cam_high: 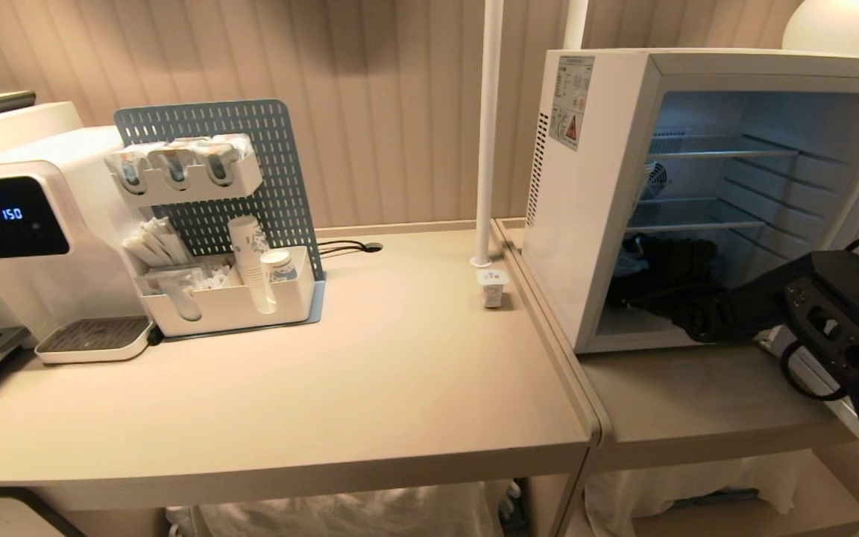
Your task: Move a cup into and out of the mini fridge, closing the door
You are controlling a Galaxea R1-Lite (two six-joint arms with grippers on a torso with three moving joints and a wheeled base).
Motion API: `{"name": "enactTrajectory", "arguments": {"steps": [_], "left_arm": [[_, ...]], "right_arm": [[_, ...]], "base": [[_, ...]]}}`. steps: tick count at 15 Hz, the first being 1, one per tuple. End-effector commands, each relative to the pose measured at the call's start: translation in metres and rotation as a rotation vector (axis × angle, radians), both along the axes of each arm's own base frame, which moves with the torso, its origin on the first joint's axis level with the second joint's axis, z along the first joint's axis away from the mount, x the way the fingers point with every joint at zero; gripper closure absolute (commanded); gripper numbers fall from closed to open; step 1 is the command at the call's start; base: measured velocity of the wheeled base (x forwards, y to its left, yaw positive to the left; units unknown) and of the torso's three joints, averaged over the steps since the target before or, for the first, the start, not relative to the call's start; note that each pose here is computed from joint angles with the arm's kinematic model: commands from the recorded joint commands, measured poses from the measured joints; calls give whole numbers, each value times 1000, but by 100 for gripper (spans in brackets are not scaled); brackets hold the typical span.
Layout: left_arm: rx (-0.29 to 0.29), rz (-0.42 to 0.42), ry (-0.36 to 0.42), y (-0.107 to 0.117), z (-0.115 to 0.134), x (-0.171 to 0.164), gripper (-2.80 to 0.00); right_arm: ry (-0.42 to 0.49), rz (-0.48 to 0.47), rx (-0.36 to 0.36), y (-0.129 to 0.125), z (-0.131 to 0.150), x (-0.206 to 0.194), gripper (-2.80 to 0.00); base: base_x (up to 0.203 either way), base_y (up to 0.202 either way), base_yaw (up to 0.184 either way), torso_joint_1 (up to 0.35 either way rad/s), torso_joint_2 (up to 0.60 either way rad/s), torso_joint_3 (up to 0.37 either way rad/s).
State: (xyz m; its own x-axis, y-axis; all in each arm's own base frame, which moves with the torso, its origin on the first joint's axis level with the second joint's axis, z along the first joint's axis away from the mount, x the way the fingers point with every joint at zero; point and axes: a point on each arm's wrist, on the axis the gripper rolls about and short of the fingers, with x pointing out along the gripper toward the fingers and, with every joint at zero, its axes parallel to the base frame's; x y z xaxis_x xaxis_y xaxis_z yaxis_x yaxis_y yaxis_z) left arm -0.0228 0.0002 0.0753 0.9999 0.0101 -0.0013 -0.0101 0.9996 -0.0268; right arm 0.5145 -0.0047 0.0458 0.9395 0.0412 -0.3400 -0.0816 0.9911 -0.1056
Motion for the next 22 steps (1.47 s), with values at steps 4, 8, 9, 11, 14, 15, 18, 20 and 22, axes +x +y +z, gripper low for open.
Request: {"name": "enactTrajectory", "arguments": {"steps": [4,8,9,11,14,15,18,20,22], "left_arm": [[-1,1,3,0,0,0,0],[-1,1,3,0,0,0,0],[-1,1,4,0,-1,0,0],[-1,1,3,0,0,0,0],[-1,1,5,0,-1,0,0],[-1,1,3,0,0,0,0],[-1,1,3,0,0,0,0],[-1,1,3,0,0,0,0],[-1,0,3,0,0,0,0]], "right_arm": [[-13,-34,5,-1,-6,24,-280],[8,-63,23,-2,-9,29,0],[10,-63,23,-2,-9,29,0],[17,-64,25,-2,-8,26,0],[68,-64,27,-2,-12,13,0],[90,-61,27,-1,-13,5,0],[95,-49,28,-1,-16,-26,0],[81,-33,31,0,-15,-48,0],[49,-22,33,0,-10,-65,0]], "base": [[0,0,0,0,0,0],[0,0,0,0,0,0],[0,0,0,0,0,0],[0,0,0,0,0,0],[0,0,0,0,0,0],[0,0,0,0,0,0],[0,0,0,0,0,0],[0,0,0,0,0,0],[0,0,0,0,0,0]]}}
